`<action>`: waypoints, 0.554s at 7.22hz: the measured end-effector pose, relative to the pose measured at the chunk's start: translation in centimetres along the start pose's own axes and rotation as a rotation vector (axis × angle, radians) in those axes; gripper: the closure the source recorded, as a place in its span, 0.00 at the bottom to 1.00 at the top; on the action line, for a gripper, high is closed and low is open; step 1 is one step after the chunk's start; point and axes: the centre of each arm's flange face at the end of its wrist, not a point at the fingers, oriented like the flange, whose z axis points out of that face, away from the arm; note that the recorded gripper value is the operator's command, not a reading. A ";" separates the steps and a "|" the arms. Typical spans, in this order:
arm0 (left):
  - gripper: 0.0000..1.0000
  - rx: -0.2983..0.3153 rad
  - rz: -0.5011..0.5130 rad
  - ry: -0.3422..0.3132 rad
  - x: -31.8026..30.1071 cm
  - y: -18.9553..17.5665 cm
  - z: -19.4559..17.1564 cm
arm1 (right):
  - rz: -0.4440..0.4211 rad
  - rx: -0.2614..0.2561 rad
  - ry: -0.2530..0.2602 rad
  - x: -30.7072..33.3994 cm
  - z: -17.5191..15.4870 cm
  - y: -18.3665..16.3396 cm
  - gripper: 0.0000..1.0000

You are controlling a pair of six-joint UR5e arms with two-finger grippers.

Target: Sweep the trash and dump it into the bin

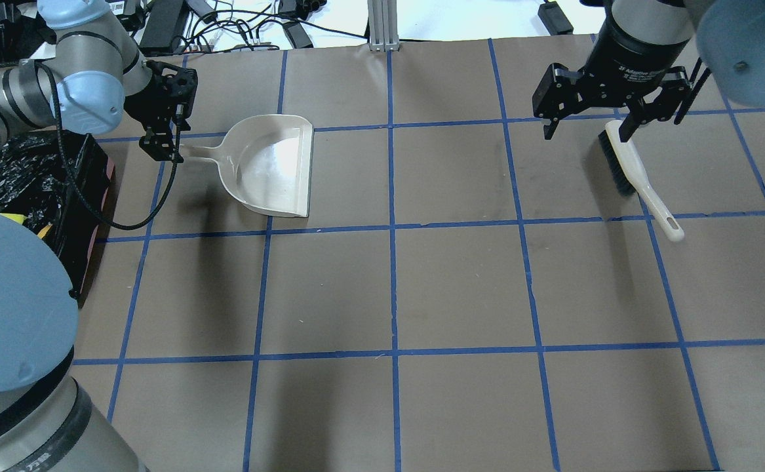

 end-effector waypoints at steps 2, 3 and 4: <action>0.00 0.035 -0.011 -0.061 -0.1 -0.5 -4.2 | 0.002 0.001 0.000 0.0 0.0 0.0 0.00; 0.00 0.061 -0.047 -0.079 0.4 -1.1 -7.6 | 0.002 0.002 0.000 0.0 0.0 0.0 0.00; 0.00 0.077 -0.094 -0.075 1.3 -1.6 -10.6 | 0.001 0.003 0.000 0.0 -0.1 0.0 0.00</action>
